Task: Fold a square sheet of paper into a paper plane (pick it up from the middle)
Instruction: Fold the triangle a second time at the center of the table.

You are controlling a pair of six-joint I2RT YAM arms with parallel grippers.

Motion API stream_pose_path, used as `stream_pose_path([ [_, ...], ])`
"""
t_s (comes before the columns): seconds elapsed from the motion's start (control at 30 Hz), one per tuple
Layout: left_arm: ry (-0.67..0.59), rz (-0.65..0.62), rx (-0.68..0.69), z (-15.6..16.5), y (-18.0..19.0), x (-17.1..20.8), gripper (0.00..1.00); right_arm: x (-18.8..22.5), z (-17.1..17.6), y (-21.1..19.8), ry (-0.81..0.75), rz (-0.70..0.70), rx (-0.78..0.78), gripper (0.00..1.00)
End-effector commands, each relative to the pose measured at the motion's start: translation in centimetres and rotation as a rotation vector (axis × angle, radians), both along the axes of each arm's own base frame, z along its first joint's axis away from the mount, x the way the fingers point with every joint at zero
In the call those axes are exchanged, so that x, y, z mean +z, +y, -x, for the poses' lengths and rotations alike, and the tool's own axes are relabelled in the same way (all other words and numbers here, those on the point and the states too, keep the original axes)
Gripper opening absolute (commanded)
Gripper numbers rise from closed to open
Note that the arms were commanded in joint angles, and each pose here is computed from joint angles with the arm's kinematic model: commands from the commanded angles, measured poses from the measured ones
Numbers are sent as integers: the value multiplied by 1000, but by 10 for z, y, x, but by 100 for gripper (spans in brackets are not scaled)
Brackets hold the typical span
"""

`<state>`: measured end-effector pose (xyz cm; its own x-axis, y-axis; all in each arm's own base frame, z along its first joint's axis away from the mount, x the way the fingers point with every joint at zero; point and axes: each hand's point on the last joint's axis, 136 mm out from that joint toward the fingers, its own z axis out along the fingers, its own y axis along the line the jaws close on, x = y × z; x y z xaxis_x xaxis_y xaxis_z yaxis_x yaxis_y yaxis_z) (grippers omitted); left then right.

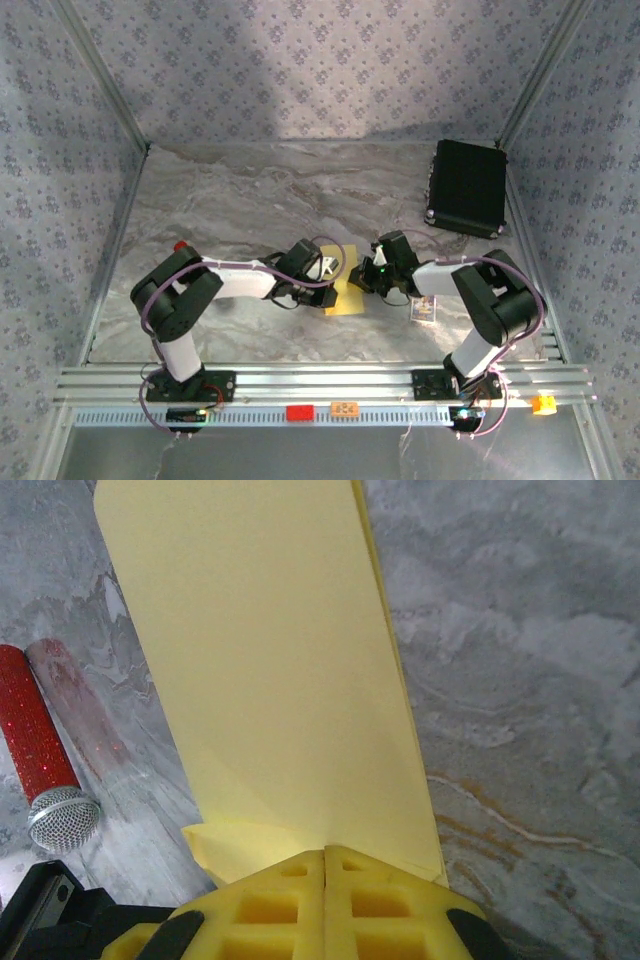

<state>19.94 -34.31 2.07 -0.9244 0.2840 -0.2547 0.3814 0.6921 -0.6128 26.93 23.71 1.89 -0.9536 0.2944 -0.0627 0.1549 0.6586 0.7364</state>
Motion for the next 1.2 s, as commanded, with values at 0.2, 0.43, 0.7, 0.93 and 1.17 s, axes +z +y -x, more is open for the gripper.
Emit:
stream_pose_path([
  [0.2, -14, 26, -16, 0, -14, 24, 3, -23, 13, -15, 62, 82, -33, 7],
  [0.43, -28, 39, 18, -14, -26, 20, 4, -24, 14, -14, 66, 83, -31, 7],
  [0.7, 9, 1, 7, -15, -30, -4, 5, -24, 15, -15, 68, 86, -31, 7],
  [0.93, 31, -41, 11, 1, -8, -12, 6, -28, 16, -18, 75, 95, -39, 6],
  [1.17, 29, -47, -16, 10, -1, -5, 10, -29, 16, -20, 78, 100, -42, 6],
])
